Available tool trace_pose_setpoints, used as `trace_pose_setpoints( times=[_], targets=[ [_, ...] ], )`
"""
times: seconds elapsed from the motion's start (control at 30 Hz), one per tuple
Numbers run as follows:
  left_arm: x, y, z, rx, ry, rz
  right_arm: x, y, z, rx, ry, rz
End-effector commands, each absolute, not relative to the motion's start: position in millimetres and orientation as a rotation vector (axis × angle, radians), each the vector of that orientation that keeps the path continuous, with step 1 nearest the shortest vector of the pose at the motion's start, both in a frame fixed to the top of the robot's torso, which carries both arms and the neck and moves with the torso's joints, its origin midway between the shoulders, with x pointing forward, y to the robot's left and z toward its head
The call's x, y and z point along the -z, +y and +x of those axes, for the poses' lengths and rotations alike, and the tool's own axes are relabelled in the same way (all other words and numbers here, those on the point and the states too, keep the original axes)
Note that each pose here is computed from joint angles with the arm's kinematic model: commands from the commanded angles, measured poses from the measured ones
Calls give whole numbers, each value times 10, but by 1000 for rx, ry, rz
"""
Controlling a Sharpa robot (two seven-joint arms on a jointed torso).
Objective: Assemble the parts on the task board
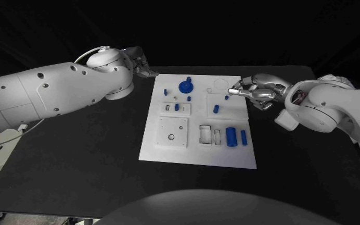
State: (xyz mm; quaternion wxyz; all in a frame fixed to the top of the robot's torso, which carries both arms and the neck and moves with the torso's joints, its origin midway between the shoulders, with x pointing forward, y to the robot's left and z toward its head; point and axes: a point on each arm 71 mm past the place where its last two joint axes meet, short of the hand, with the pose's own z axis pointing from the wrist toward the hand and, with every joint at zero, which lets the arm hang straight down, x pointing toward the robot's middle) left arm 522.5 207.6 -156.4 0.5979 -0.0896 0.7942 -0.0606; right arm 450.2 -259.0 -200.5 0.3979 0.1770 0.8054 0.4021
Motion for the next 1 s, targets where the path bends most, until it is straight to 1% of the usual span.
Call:
trace_pose_setpoints(
  times=[0.03,0.2,0.53,1.0],
  targets=[
    [1651,2032,5282,139,1907,-190,1997,-2580,4485,-1044,2036,433],
    [1742,1944,5374,145,1926,-186,1999,-2582,4472,-1046,2043,432],
    [1898,1824,5483,182,1959,-206,2001,-2590,4456,-1043,2054,434],
    [2008,1729,5491,198,1995,-192,2003,-2591,4459,-1040,2056,435]
  ],
)
